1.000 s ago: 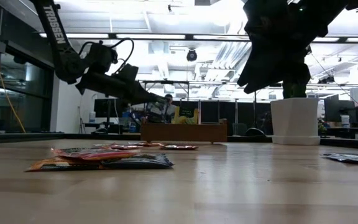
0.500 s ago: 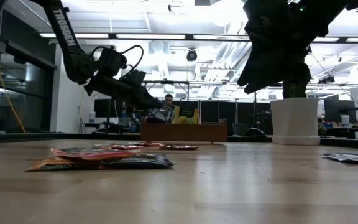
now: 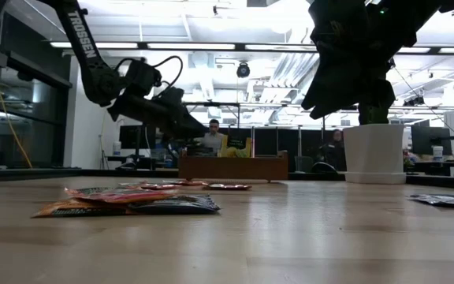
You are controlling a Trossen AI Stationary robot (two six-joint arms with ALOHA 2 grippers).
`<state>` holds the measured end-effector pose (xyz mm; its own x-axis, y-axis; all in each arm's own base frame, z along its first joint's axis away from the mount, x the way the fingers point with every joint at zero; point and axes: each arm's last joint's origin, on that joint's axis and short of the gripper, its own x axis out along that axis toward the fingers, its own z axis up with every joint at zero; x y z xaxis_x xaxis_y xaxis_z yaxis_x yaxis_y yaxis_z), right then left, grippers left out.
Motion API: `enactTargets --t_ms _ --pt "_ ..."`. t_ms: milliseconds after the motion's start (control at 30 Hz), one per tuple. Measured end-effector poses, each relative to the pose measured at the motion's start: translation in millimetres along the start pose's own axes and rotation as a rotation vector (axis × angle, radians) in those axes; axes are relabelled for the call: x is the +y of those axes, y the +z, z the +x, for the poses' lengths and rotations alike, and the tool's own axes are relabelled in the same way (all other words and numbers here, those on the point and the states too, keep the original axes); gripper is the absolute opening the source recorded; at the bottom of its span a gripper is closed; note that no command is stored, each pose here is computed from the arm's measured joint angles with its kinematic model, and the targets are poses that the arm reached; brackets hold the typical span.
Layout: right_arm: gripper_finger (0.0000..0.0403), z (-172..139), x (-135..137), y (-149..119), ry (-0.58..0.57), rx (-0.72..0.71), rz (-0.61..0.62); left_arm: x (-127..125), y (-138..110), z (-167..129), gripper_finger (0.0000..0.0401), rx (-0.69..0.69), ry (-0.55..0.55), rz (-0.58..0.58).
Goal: Pick & Place Tea
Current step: Put the orange tea bag in the right compartment of the organizer
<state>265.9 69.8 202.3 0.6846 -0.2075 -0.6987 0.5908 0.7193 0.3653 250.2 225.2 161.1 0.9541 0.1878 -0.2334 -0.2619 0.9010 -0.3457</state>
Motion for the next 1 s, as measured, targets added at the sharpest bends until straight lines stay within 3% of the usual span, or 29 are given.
enactTargets --t_ms 333,567,800,1000 --pt "0.0119 -0.2 1.4 -1.0 0.037 0.041 -0.082 -20.4 29.7 -21.0 0.0103 -0.038 -0.120 0.075" --pt "0.0119 -0.3 6.7 2.6 0.089 0.000 -0.143 -50.3 39.0 -41.2 0.0089 0.069 -0.096 0.140" --pt "0.0119 4.1 14.0 12.0 0.217 -0.027 -0.219 -108.1 22.0 -57.9 0.0087 0.261 -0.023 0.221" --pt "0.0119 19.9 17.9 12.5 0.315 0.012 -0.245 -155.5 -16.9 -73.6 0.0087 0.299 0.026 0.141"
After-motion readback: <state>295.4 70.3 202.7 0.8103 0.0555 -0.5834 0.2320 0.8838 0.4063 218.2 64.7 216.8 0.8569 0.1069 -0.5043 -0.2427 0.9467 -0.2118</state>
